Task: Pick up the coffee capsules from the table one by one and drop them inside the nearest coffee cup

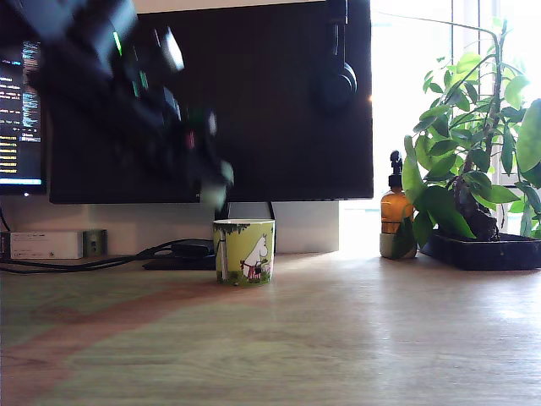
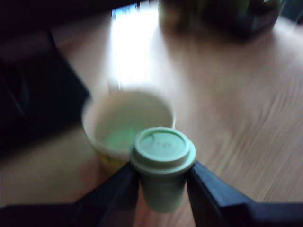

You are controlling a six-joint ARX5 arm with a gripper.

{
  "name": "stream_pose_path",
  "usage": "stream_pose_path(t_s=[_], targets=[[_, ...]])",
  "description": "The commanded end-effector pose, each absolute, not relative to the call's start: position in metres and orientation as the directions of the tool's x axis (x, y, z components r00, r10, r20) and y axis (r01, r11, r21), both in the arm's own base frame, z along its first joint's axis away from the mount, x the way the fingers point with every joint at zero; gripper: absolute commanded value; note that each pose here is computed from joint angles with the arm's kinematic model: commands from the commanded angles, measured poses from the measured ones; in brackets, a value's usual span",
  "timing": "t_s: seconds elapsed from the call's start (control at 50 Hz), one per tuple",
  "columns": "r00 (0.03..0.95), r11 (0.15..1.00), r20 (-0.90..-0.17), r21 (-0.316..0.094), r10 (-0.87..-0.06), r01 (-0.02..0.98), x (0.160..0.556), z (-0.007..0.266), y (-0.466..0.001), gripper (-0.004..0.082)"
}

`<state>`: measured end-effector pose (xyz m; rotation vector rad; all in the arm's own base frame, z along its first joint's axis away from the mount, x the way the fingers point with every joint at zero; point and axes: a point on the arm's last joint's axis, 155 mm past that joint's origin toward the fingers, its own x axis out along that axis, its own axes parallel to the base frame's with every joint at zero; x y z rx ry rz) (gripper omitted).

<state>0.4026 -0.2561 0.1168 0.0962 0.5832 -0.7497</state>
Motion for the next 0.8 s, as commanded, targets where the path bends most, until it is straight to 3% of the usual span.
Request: stream_pose_path(t_s=[0.0,0.62,0.66,0.78], targets=[[0.605,0.732,-0.493,-0.102,-0.626,0.674,0.415,0.135,-0.262,0.0213],[0.559,0.738,-0.571,-0.128,-0.601,0.662,0.459,0.130,-0.283,0.0214],[0.561,0.735,-0.577,-0.105,-0.594,0.670,0.462,0.129,-0.283,0.0214],[0.551,0.744,-0.606,-0.106,-0.574,0.660,0.466,0.123,-0.283,0.0214]])
